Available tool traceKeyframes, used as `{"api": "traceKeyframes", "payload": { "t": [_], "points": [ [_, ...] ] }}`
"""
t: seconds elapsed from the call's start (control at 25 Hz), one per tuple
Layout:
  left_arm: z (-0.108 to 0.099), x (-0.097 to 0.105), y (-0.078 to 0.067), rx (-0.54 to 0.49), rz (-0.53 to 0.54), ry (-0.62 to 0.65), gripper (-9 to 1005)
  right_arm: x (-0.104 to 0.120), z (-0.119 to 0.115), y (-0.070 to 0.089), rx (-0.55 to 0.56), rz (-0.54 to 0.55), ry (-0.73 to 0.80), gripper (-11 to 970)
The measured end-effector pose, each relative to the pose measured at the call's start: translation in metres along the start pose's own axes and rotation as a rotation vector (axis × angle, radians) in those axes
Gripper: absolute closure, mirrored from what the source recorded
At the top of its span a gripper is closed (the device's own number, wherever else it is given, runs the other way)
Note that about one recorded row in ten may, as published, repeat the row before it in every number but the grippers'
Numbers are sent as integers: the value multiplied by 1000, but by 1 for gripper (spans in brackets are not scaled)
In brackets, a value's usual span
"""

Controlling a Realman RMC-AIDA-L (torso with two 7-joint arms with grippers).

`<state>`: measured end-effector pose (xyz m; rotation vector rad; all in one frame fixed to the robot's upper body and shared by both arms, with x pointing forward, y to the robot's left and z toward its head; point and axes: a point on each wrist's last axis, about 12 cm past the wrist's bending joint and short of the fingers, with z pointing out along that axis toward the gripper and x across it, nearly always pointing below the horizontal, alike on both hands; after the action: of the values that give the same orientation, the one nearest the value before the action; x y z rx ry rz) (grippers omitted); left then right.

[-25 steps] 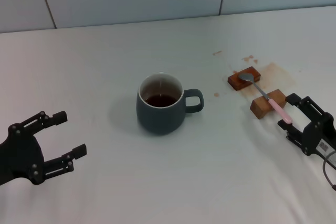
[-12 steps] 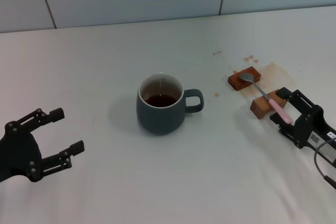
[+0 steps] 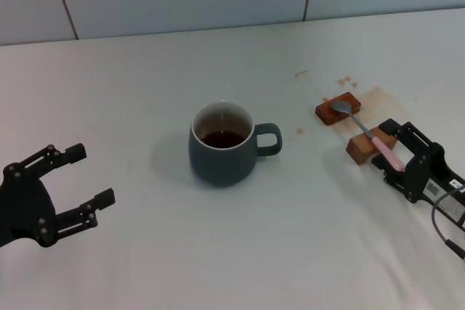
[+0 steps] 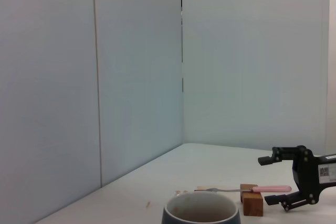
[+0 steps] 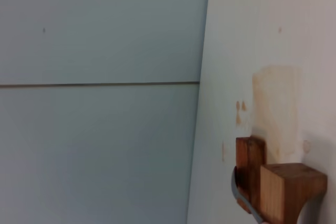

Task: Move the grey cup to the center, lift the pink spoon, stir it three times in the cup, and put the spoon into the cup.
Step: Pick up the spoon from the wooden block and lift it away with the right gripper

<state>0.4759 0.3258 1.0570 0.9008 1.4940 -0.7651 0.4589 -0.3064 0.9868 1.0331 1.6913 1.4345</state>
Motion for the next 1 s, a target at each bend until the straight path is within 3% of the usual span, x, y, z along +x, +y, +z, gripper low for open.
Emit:
{"api": "traceKeyframes", "payload": {
  "t": [0.68,0.76,1.0],
  "points": [
    [-1,-5,-1,9,1,-41,164,0,-2,-3,15,-5,-15,331],
    [-2,-5,-1,6,0,-47,164,-1,-3,-2,13,-24,-15,572],
    [-6,-5,-5,-4,-7,-75,164,-2,-4,-1,-3,-153,-24,776]
  ]
}}
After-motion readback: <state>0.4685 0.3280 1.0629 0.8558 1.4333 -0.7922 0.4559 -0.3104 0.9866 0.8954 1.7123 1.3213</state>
